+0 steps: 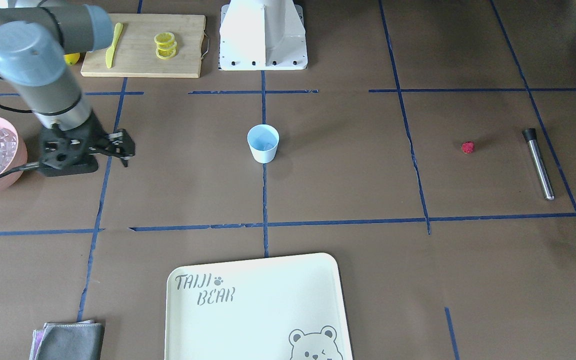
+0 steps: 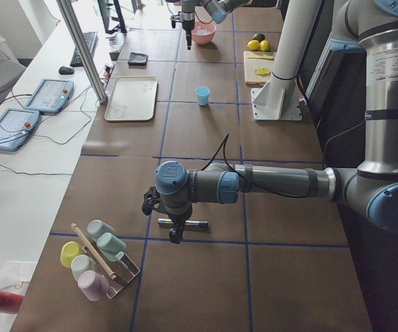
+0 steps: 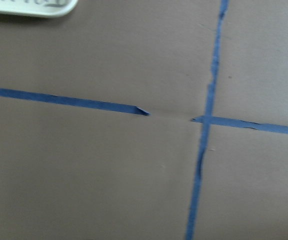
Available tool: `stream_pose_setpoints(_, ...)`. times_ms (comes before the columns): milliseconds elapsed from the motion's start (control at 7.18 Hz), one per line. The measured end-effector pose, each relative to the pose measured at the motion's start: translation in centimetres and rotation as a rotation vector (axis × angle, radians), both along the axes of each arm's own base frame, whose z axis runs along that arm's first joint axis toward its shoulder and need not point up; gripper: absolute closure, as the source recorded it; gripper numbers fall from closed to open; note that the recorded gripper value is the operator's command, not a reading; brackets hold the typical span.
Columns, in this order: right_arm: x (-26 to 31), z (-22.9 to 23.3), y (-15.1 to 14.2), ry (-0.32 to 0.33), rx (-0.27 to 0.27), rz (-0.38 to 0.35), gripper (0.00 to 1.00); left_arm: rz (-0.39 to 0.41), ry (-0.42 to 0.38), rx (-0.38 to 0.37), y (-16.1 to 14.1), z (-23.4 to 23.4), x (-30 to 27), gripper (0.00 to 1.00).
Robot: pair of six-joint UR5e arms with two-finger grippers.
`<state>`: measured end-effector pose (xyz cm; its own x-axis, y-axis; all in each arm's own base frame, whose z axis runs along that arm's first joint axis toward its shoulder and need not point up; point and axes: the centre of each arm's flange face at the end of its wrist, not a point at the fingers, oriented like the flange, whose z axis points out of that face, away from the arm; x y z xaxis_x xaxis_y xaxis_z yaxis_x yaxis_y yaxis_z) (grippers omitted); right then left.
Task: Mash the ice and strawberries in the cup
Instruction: 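Move the right gripper back to the pink ice bowl, then grasp a third ice cube from the bowl with the right gripper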
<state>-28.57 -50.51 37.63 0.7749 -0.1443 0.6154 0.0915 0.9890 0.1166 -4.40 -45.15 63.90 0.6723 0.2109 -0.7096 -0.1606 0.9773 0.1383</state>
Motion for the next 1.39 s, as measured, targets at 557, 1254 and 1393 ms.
stream_pose_setpoints(557,13.8,16.1,5.9,-0.022,0.059,-0.016,0.01,0.000,0.000,0.003,0.0,-0.2,0.0,0.00)
stream_pose_setpoints(1254,15.2,22.7,6.6,0.042,0.095,-0.076,0.08,0.001,0.000,0.002,0.0,-0.1,0.0,0.00)
stream_pose_setpoints(1393,14.9,23.0,6.1,0.050,0.110,-0.095,0.09,0.001,0.000,0.002,0.0,-0.1,0.0,0.00)
